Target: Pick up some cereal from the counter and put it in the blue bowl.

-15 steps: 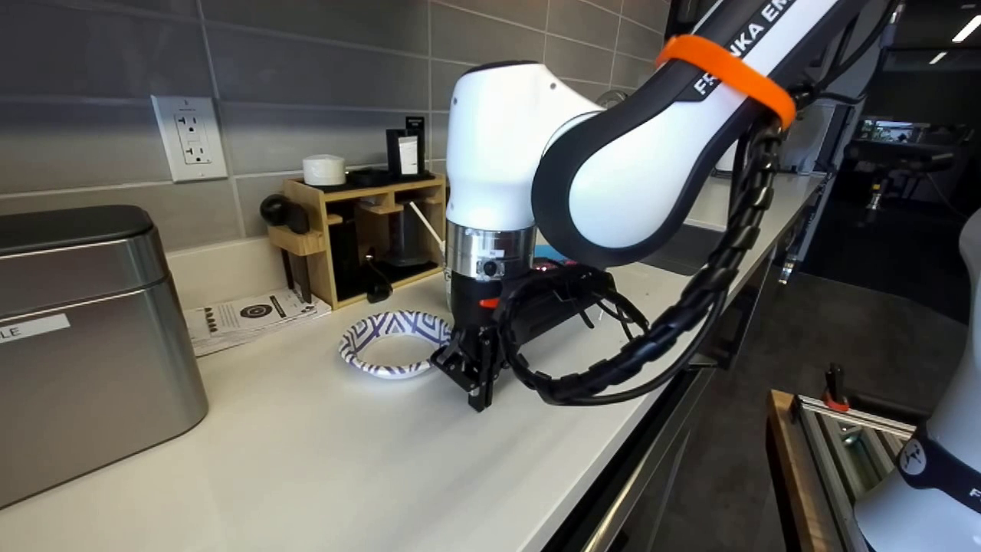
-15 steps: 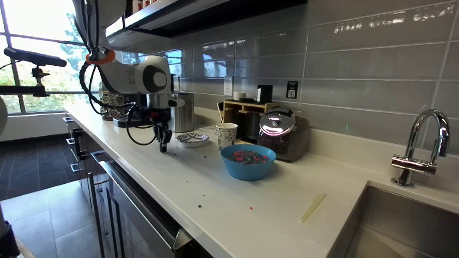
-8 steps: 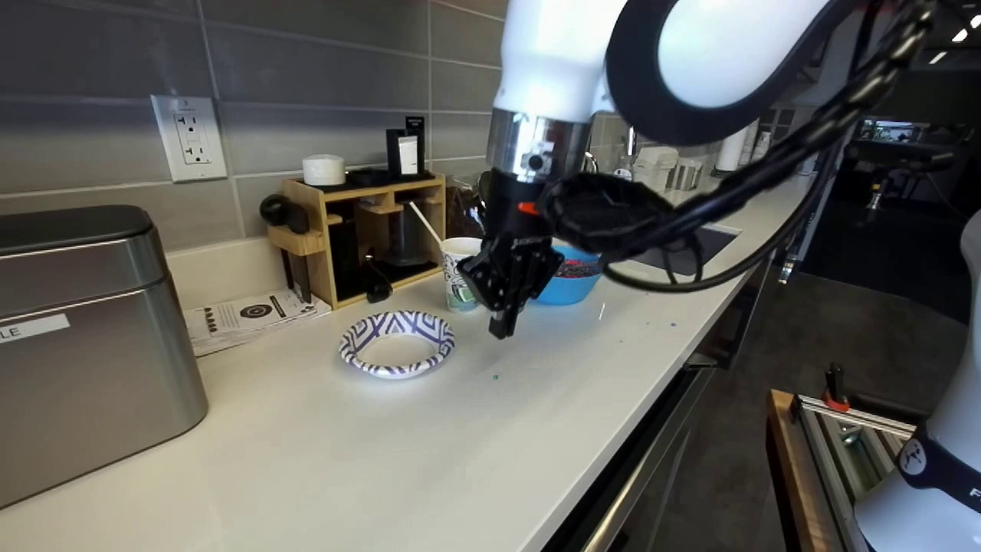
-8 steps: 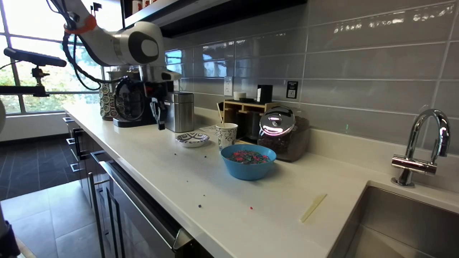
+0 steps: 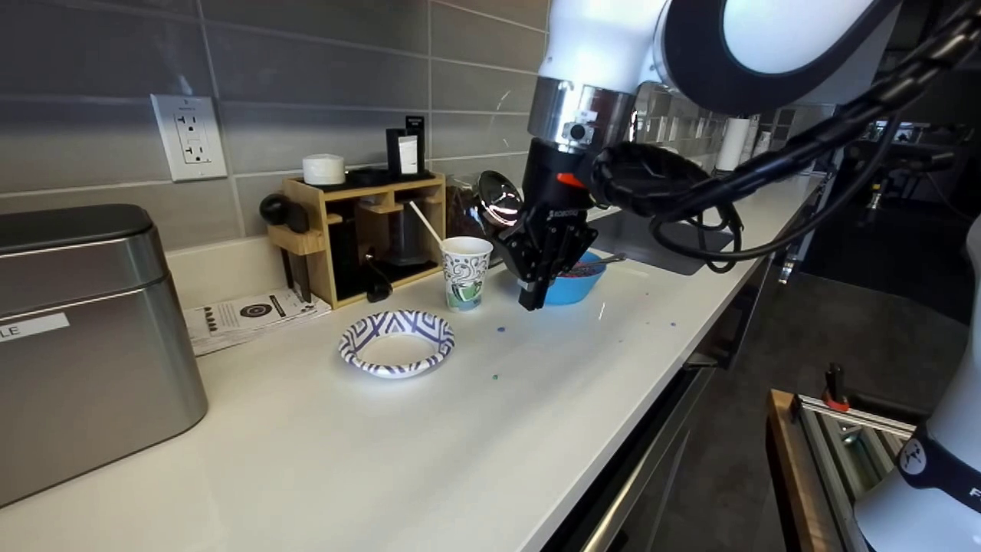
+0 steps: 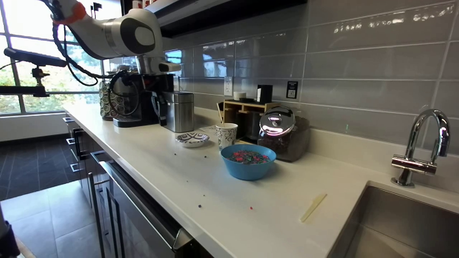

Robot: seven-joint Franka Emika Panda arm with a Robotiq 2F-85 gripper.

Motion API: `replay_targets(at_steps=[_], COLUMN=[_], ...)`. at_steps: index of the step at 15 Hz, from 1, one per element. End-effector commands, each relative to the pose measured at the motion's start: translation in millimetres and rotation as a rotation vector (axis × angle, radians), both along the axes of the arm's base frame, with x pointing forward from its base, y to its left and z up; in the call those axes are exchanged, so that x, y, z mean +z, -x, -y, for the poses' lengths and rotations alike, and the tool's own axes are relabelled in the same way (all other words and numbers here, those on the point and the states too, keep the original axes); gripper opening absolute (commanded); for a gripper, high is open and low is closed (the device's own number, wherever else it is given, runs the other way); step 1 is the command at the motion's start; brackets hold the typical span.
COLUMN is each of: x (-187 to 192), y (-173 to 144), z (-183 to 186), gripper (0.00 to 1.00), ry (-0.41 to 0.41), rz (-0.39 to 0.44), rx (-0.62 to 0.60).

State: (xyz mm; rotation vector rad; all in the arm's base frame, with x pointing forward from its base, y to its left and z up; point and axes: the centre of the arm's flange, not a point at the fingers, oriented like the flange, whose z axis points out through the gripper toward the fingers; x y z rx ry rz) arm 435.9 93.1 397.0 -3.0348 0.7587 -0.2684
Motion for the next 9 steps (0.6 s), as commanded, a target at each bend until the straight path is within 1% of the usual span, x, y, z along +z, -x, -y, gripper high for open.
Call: replay_targets(at_steps=[1, 5, 9], x=[6.1, 15.8, 18.4], y=[3.7, 4.8, 7.4], z=[39.3, 102.2, 136.6], gripper=[0.01, 0.01, 0.01], ry=[0.122, 0.230, 0.322], rz=[0.052, 0.112, 0.148], rx=[-0.145, -0.315, -0.499])
